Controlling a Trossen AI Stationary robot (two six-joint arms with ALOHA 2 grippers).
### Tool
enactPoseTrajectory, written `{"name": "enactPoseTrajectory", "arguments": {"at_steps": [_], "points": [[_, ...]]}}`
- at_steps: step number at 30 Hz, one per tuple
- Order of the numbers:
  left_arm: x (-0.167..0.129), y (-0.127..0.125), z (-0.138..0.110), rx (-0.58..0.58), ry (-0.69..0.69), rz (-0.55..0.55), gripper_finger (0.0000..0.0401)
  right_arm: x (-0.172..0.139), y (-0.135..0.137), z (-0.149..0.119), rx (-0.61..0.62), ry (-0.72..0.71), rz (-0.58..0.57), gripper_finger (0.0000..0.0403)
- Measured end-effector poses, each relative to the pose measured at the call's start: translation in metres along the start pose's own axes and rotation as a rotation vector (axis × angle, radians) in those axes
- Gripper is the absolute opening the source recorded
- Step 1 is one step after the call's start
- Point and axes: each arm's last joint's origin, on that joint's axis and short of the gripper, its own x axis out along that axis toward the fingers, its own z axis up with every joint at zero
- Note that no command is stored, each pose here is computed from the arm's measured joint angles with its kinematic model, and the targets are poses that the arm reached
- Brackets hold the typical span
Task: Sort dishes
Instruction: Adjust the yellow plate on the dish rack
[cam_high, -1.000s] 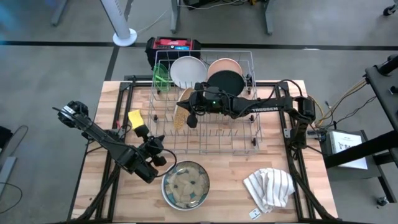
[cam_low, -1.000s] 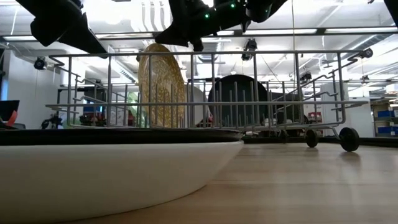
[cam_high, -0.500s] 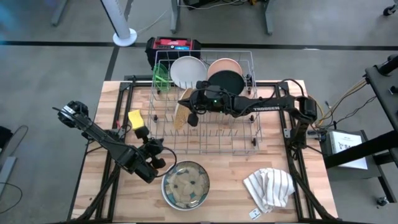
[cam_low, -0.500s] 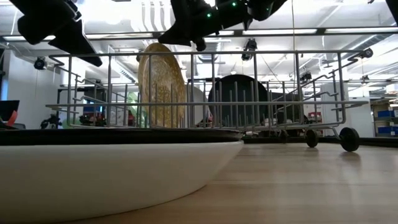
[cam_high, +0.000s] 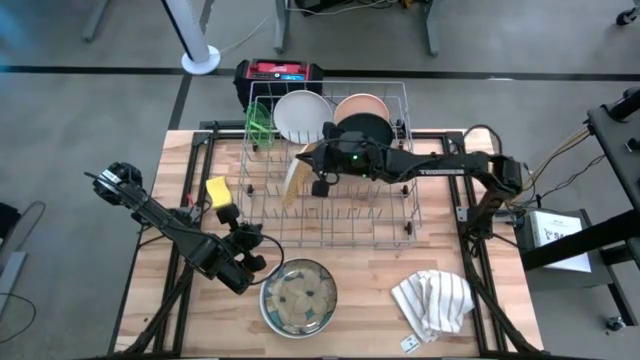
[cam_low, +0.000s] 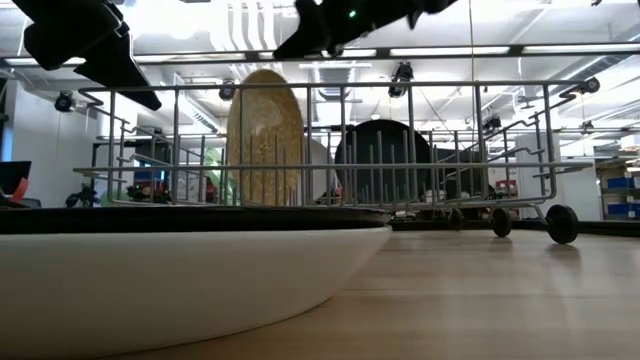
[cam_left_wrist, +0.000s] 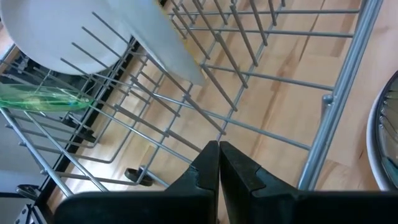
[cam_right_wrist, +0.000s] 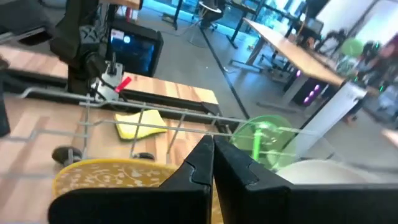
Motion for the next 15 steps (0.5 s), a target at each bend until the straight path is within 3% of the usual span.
{"name": "enactPoseTrajectory", "arguments": {"at_steps": [9,15], "points": [[0.0,0.0,0.0,-0.002,-0.001,-0.002,0.0,-0.024,-0.006,0.009,-0.191,0.044,0.043,0.0004],[0.0,0.0,0.0,-0.005,-0.003,-0.003,0.0,-0.036,-0.005,0.003,-0.246,0.163,0.108,0.0043]]}}
